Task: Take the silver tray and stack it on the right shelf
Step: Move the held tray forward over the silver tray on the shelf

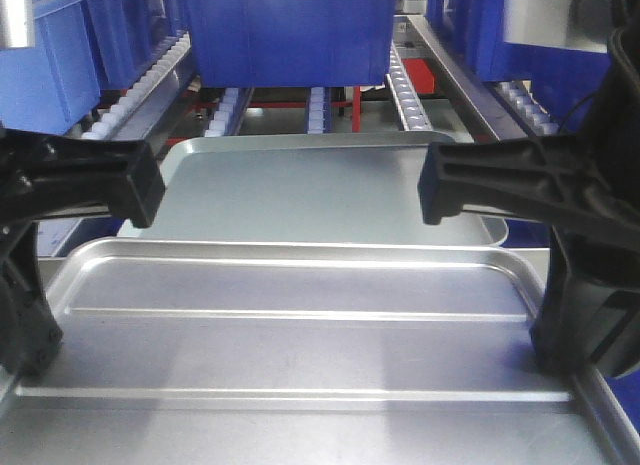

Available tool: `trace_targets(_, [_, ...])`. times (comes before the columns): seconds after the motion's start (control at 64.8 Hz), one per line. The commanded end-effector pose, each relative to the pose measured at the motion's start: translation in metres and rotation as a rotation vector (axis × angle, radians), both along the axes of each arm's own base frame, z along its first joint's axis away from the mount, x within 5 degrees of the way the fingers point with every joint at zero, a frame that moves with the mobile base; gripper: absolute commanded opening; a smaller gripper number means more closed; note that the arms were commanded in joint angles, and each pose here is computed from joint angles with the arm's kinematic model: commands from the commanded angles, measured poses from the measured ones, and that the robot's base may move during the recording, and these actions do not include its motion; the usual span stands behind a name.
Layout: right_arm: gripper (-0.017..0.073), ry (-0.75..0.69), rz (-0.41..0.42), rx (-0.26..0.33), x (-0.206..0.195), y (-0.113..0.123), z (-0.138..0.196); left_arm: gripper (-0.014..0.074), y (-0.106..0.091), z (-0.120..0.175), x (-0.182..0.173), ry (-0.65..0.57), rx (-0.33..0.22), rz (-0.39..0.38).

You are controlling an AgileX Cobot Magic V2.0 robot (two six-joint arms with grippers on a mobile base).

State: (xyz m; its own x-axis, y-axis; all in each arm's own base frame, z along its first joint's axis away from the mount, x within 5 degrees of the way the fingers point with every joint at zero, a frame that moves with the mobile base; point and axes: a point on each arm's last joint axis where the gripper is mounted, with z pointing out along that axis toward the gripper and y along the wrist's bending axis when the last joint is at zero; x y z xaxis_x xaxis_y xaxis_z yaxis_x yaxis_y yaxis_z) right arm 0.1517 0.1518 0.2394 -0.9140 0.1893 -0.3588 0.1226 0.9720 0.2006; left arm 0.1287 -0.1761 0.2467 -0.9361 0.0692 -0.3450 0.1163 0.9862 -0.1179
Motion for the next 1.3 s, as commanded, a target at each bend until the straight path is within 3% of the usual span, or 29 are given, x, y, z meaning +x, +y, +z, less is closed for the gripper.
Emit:
trace_targets(0.0, [0.0060,-0.034,-0.009,-0.066,0.0031,-0.0090,0.0094,-0.0091,0.0075,0.0106,0.0005,-0.033,0.052,-0.004])
trace_targets(1.172, [0.0060,-0.036,-0.008,-0.067,0.0032,-0.0090,0.0095,-0.0091,0.0071,0.0109,0.0012,-0.043,0.049,-0.008])
trace_targets(1.28, [0.0060,-0.057,0.000,-0.061,0.0052,-0.0083,0.0109,-0.0091,0.0049,0.0123,0.0042,-0.083,0.041,-0.058])
